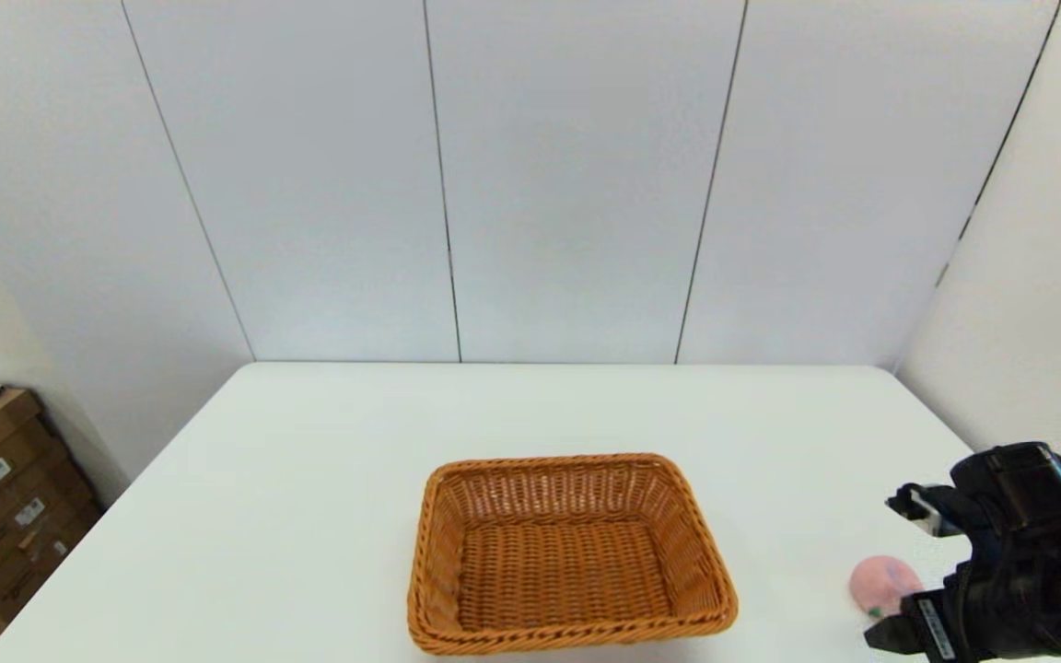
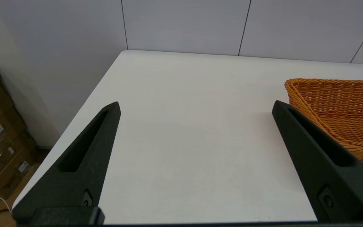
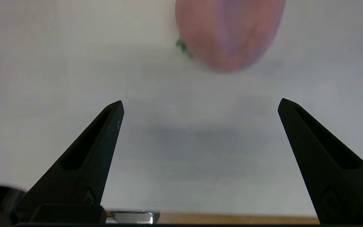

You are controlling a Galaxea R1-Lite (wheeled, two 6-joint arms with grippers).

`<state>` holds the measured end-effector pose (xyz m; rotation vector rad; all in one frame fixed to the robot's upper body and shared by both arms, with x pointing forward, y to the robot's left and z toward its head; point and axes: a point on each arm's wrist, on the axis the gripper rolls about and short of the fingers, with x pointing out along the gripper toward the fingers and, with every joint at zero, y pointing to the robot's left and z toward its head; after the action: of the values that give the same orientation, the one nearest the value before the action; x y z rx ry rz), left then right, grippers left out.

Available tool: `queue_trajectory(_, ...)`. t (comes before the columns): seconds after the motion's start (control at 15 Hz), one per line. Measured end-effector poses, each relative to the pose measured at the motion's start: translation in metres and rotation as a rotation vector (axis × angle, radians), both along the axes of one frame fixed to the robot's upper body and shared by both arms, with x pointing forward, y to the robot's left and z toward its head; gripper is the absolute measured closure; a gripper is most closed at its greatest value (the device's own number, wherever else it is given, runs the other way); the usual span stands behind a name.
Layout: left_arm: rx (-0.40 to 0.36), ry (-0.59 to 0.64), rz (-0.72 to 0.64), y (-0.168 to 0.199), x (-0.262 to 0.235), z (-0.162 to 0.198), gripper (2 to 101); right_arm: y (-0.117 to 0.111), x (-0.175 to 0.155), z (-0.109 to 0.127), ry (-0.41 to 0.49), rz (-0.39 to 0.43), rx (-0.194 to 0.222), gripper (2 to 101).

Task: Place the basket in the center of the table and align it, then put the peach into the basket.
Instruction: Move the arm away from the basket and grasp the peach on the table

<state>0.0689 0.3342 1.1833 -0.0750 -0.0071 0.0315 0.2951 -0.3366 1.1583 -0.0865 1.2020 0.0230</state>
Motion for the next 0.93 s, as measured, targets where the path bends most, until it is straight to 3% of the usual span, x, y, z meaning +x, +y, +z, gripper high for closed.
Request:
queue_trajectory(0.6, 0.002, 0.0, 0.0, 0.0, 0.0, 0.0, 5.4, 0.0, 0.035, -0.018, 0.037, -0.024, 0.006, 5.2)
queue_trajectory(0.93, 0.001, 0.0, 0.0, 0.0, 0.0, 0.0, 5.4, 0.0, 0.042, -0.019, 0.029, -0.032, 0.01, 47.6)
